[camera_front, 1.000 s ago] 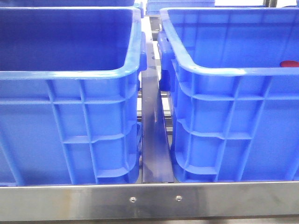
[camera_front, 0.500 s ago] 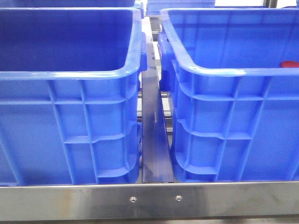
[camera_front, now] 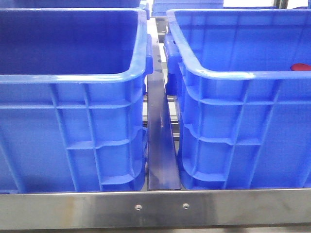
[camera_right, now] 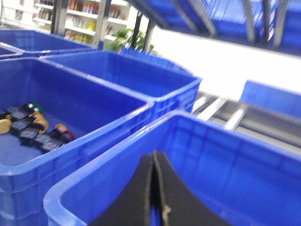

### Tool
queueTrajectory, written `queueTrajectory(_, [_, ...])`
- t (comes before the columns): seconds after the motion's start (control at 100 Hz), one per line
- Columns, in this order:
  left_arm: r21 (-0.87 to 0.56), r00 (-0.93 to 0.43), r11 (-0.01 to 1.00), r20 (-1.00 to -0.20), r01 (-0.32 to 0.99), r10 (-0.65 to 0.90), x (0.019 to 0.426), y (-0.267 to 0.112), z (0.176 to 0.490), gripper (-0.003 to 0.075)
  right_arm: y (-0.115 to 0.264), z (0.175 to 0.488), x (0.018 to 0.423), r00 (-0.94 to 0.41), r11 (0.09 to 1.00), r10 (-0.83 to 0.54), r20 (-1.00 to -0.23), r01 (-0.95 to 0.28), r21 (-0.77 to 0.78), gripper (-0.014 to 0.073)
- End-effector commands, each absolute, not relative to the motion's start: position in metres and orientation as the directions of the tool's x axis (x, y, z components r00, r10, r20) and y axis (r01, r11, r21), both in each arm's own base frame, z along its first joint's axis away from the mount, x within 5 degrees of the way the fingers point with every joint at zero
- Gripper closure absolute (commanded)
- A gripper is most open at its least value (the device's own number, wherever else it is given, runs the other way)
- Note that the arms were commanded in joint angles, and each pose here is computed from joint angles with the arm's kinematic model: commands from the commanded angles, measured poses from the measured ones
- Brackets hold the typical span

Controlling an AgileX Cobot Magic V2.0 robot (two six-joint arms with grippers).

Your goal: Pick red and yellow buttons and place in box

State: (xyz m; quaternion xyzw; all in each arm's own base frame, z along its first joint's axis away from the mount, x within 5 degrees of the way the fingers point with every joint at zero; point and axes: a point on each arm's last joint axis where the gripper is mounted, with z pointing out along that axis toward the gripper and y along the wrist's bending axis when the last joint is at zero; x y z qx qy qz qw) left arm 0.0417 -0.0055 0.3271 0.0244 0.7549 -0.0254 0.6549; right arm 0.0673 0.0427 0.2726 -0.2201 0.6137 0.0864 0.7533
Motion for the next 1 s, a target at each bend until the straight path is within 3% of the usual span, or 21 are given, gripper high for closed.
queueTrajectory(0.0, [-0.029,-0.055,0.997,-0.998,0.069,-0.025,0.0411,-0.0055,0.3404,0.0741,0.0425,0.2825,0.0582,0.303,0.905,-0.075,-0.95,-0.379,-0.192,0.0657])
queueTrajectory(0.28, [-0.044,-0.118,0.996,-0.992,0.081,-0.035,0.0405,-0.0068,0.3348,0.0741,0.0432,0.282,0.0486,0.353,0.909,-0.088,-0.931,-0.353,-0.22,0.0662])
queueTrajectory(0.99, [-0.044,-0.118,0.996,-0.992,0.081,-0.034,0.0405,-0.0068,0.3348,0.0741,0.0432,0.282,0.0486,0.353,0.909,-0.088,-0.931,-0.353,-0.22,0.0662])
